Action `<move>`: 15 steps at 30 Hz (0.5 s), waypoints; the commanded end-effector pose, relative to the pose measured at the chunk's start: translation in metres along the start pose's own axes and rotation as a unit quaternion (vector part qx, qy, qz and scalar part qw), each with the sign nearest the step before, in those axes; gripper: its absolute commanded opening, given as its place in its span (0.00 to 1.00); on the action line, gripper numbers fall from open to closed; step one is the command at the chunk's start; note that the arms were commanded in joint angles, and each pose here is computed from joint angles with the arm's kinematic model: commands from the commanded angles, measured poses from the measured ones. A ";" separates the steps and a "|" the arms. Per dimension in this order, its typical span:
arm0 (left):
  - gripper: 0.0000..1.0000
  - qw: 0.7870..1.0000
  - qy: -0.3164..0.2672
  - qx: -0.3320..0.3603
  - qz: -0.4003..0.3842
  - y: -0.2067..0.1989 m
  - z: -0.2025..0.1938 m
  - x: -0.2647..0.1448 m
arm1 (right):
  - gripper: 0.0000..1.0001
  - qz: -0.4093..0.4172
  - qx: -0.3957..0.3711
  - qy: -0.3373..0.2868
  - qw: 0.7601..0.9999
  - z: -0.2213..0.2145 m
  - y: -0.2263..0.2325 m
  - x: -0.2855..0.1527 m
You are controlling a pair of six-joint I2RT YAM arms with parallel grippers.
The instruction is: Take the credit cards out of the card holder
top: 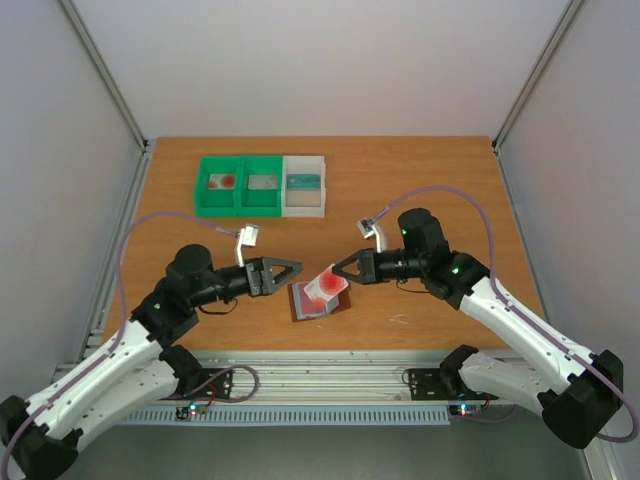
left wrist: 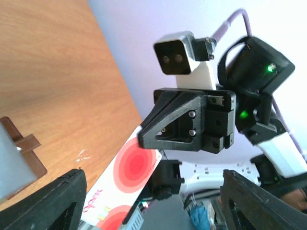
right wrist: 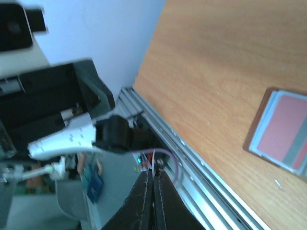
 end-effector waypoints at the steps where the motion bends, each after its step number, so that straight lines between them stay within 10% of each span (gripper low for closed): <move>1: 0.78 0.997 -0.055 -0.011 0.057 0.008 0.009 -0.018 | 0.01 0.024 0.041 -0.096 0.994 0.030 0.017 -0.009; 15: 0.64 0.991 -0.100 -0.082 0.022 0.013 0.013 -0.015 | 0.01 0.097 0.095 -0.200 0.970 0.070 0.034 -0.014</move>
Point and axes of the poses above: each gripper's point midway between its finger pads, its own x axis out along the fingers, its own y axis along the line the jaws close on, z = x × y, the point moved 3 cm from there along -x, back along the fingers, and after that the axes turned 6 degrees about x, right-handed, at the moved point
